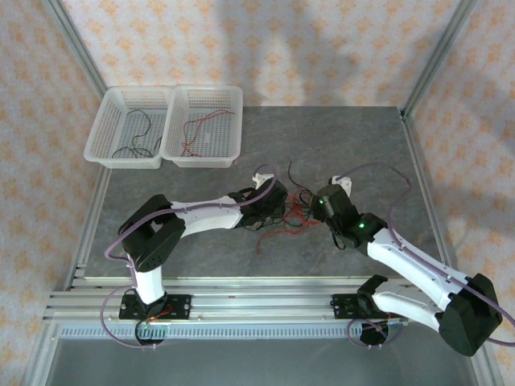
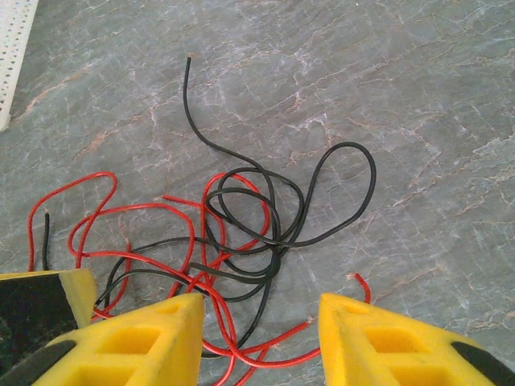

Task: Untangle the cables

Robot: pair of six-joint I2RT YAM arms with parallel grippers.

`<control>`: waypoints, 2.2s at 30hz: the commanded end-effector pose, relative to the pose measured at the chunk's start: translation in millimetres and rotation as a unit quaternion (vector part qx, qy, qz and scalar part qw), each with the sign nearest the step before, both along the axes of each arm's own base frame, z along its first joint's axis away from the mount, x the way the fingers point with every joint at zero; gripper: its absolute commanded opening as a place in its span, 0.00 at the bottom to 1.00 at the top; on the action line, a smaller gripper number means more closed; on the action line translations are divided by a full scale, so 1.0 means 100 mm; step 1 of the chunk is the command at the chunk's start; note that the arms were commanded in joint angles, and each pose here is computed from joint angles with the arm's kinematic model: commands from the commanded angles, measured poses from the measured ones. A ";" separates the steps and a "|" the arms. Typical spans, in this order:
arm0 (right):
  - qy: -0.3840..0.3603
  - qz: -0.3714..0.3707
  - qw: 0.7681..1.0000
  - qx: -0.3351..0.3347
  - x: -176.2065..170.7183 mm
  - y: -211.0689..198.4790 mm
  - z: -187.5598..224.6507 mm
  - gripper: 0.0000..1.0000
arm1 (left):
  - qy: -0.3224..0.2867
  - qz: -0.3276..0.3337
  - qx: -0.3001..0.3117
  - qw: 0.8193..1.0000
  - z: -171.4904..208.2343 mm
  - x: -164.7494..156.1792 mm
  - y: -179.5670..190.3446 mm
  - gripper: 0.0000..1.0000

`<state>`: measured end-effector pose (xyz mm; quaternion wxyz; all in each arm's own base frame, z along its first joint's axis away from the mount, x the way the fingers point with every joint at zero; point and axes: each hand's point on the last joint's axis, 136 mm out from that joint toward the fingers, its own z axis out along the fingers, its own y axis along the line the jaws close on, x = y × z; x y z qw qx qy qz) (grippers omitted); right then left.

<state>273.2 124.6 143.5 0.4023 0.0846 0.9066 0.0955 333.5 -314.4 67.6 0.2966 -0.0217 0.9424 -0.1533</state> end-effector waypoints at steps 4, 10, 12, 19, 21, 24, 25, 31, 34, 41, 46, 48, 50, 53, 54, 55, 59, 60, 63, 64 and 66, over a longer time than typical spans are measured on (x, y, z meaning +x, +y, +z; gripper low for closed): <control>-0.014 -0.003 1.000 0.021 0.07 0.07 0.09 0.41 | 0.012 0.028 0.040 0.999 0.00 -0.03 0.18 0.43; -0.012 0.002 1.000 0.028 0.07 0.10 0.11 0.40 | 0.006 0.018 0.024 1.000 -0.08 0.04 0.06 0.43; -0.014 0.001 0.999 0.029 0.06 0.09 0.13 0.40 | -0.002 0.014 0.020 1.000 -0.05 0.08 0.01 0.41; -0.009 0.001 0.999 0.037 0.03 0.09 0.11 0.40 | -0.004 0.008 0.027 1.000 -0.12 0.14 -0.04 0.32; -0.009 0.002 0.999 0.041 0.03 0.11 0.11 0.40 | -0.005 0.009 0.029 1.000 -0.12 0.15 -0.03 0.29; -0.008 0.006 0.999 0.046 0.03 0.13 0.11 0.40 | -0.008 0.011 0.033 0.999 -0.12 0.16 -0.01 0.28; -0.008 0.007 0.999 0.047 0.03 0.13 0.12 0.40 | -0.009 0.014 0.035 0.999 -0.12 0.17 0.01 0.27; -0.008 0.012 0.998 0.059 0.03 0.18 0.11 0.40 | -0.015 0.018 0.046 0.999 -0.11 0.20 0.06 0.10; -0.008 0.017 0.997 0.070 0.04 0.22 0.09 0.40 | -0.023 0.021 0.049 0.998 -0.04 0.22 0.06 0.00; 0.014 0.026 0.994 0.103 0.10 0.37 -0.06 0.40 | -0.057 0.013 0.024 0.998 0.48 0.24 0.01 0.00; 0.040 0.039 0.990 0.129 0.25 0.55 -0.25 0.40 | -0.105 -0.008 -0.001 0.994 1.23 0.15 -0.04 0.00; 0.049 0.045 0.989 0.136 0.31 0.63 -0.34 0.40 | -0.121 -0.017 -0.007 0.993 1.50 0.10 -0.04 0.00; 0.060 0.050 0.987 0.140 0.38 0.70 -0.44 0.39 | -0.135 -0.025 -0.010 0.991 1.73 0.05 -0.03 0.00; 0.082 0.053 0.985 0.140 0.44 0.78 -0.64 0.36 | -0.153 -0.037 -0.017 0.987 2.02 -0.02 -0.01 0.00; 0.090 0.051 0.985 0.138 0.46 0.79 -0.72 0.36 | -0.161 -0.041 -0.021 0.986 2.12 -0.04 -0.01 0.00; 0.098 0.048 0.985 0.134 0.46 0.79 -0.81 0.35 | -0.169 -0.043 -0.026 0.984 2.21 -0.05 0.00 0.00; 0.121 0.025 0.985 0.121 0.43 0.70 -1.08 0.32 | -0.199 -0.038 -0.038 0.979 2.57 -0.08 0.09 0.00; 0.126 0.017 0.985 0.118 0.41 0.66 -1.15 0.32 | -0.208 -0.038 -0.039 0.977 2.68 -0.08 0.11 0.00; 0.132 -0.003 0.985 0.109 0.35 0.54 -1.25 0.30 | -0.237 -0.028 -0.038 0.970 3.02 -0.08 0.22 0.00; 0.133 -0.007 0.985 0.106 0.32 0.50 -1.28 0.30 | -0.247 -0.024 -0.037 0.968 3.12 -0.08 0.26 0.00; 0.134 -0.018 0.986 0.101 0.27 0.42 -1.31 0.30 | -0.268 -0.012 -0.029 0.963 3.35 -0.08 0.35 0.00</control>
